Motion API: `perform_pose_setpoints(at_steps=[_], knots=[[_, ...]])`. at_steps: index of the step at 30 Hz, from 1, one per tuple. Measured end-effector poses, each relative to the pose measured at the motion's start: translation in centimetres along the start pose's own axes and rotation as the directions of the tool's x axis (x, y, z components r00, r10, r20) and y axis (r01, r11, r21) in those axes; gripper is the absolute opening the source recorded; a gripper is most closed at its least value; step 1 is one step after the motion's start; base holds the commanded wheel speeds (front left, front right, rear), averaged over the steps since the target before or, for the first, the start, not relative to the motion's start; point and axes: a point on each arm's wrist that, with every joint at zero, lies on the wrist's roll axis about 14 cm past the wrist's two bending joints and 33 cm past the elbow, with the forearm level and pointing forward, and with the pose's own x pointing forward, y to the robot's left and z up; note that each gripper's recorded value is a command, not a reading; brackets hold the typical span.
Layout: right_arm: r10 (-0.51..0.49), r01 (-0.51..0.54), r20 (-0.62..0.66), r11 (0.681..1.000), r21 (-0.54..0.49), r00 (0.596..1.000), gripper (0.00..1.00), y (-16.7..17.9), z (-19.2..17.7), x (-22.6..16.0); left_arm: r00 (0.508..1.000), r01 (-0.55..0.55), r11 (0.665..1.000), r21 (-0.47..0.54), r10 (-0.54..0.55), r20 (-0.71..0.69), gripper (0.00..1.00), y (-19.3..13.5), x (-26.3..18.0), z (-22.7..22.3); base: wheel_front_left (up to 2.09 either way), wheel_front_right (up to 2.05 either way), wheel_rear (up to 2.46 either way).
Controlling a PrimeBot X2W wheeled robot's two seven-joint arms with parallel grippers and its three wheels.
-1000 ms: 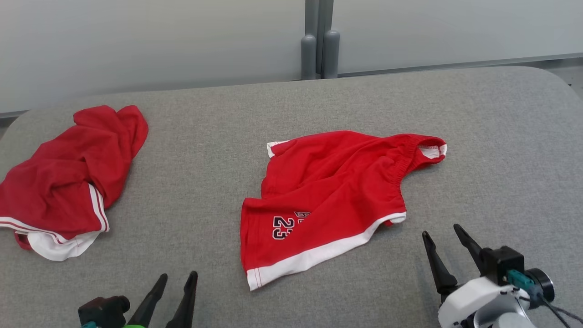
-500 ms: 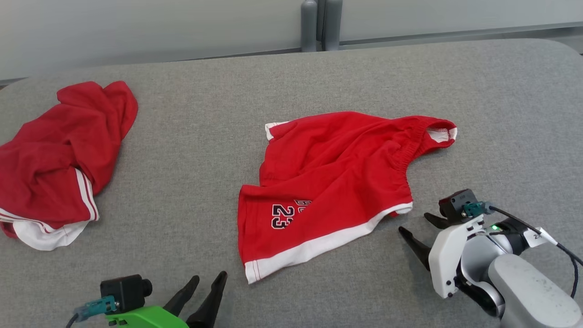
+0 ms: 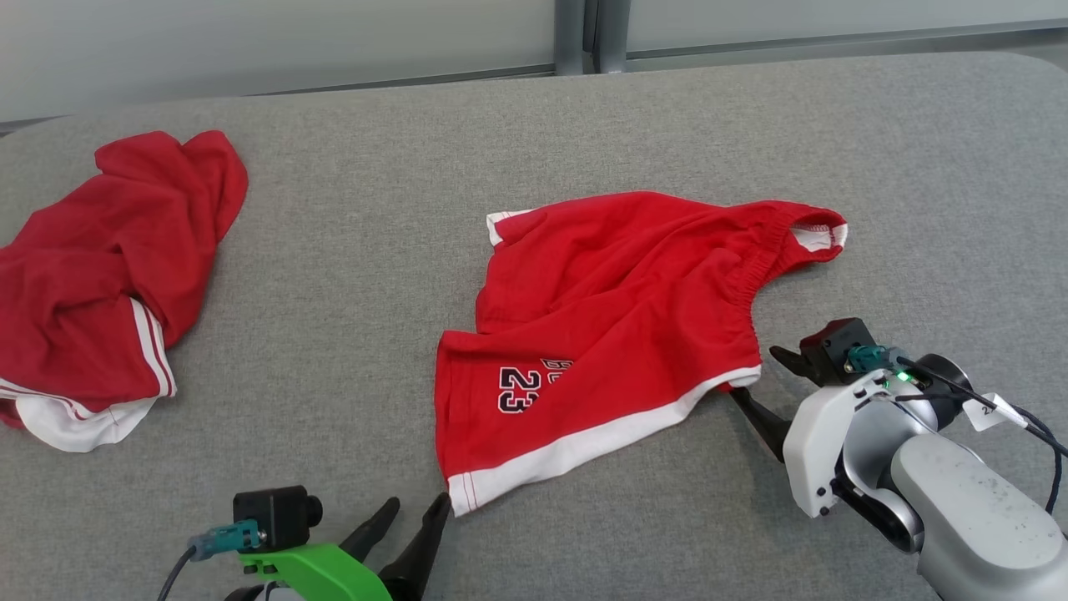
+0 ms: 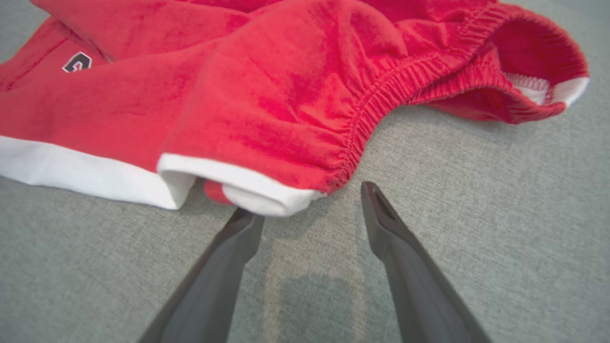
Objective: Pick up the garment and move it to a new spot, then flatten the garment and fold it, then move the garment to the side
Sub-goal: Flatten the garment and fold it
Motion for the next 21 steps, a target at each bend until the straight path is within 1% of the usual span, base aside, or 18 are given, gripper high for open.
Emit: perform_pose_setpoints(at_steps=[6,11,17,21], knots=[[0.006,-0.006,0.011,0.999,-0.035,1.0,1.0,-0.1,0.4,0.1,0.999,0.027,1.0,0.009,-0.027,-0.039,1.0,-0.8,0.1,-0.6,0.0,0.0,0.0],[0.014,-0.013,0.019,0.998,-0.053,1.0,1.0,-0.2,0.8,0.6,0.997,0.015,1.0,0.013,-0.014,-0.073,1.0,-0.4,0.5,-1.2,0.0,0.0,0.0],[0.031,-0.031,0.0,0.997,-0.075,1.0,1.0,0.0,0.7,1.7,0.994,0.012,1.0,0.028,-0.009,-0.106,1.0,0.0,1.9,-1.4,0.0,0.0,0.0],[0.042,-0.043,-0.015,0.996,-0.076,0.999,1.0,0.2,0.2,2.4,0.992,0.045,0.999,0.007,-0.044,-0.115,1.0,-0.9,2.6,-1.6,0.0,0.0,0.0]])
